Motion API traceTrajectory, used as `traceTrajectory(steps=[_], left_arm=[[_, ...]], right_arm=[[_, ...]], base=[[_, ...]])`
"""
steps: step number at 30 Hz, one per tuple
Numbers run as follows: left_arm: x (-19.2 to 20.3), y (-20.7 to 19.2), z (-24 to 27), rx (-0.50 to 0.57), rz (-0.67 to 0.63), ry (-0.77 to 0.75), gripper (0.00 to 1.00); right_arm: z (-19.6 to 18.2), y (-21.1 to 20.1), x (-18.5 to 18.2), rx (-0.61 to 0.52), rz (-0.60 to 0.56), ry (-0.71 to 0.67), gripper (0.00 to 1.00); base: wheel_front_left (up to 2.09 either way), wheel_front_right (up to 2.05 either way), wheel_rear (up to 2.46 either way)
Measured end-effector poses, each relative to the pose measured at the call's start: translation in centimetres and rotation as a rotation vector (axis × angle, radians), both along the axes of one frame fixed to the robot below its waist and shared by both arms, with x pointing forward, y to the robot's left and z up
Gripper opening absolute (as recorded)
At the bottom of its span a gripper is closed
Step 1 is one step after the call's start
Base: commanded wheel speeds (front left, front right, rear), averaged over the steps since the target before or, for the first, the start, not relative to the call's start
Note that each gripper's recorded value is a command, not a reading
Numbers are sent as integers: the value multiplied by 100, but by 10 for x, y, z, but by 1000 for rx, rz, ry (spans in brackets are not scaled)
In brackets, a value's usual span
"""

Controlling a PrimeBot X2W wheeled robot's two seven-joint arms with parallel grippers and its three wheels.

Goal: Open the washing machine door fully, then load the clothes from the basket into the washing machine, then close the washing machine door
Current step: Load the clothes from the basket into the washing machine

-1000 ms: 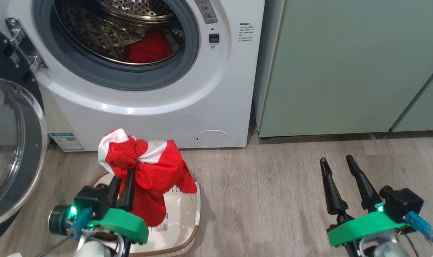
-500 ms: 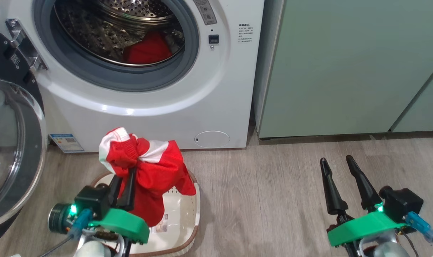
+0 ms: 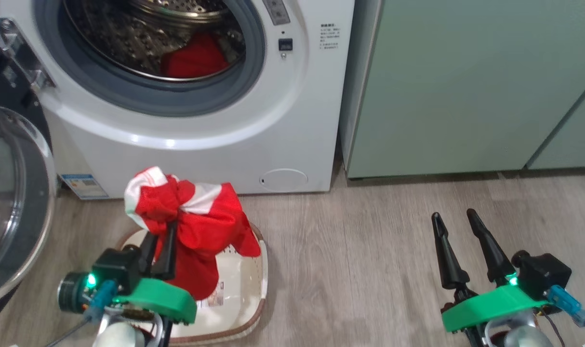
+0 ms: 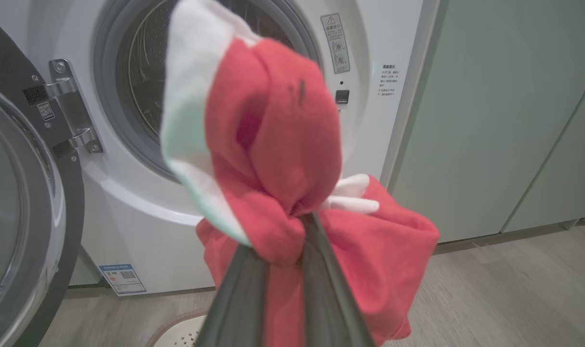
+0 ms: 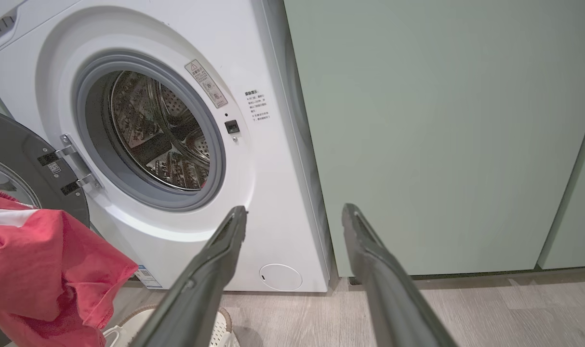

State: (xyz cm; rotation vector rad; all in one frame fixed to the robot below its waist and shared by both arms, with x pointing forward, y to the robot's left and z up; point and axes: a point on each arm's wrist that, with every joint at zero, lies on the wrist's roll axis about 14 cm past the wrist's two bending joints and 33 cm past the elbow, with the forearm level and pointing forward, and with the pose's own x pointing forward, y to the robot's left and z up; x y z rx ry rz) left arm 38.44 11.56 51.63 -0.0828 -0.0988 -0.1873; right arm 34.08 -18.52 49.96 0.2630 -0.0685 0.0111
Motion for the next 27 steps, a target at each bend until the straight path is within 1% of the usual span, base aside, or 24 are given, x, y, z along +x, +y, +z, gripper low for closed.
traceTrajectory(steps=[4, 7, 14, 20, 27], left_arm=[[13, 2, -4, -6, -1, 8, 0], [37, 4, 6, -6, -3, -28, 0], [114, 10, 34, 7, -9, -144, 0], [187, 14, 31, 2, -2, -170, 0], [280, 4, 34, 27, -29, -211, 0]], right_arm=[[-8, -1, 4, 0, -2, 26, 100], [-15, 0, 12, 1, -1, 49, 100], [-29, -2, 41, -2, 0, 86, 100], [-49, -5, 57, 17, -10, 137, 100], [-78, -18, 63, 37, -53, 217, 100]], base=[[0, 0, 0], [0, 0, 0], [0, 0, 0], [0, 0, 0], [0, 0, 0]])
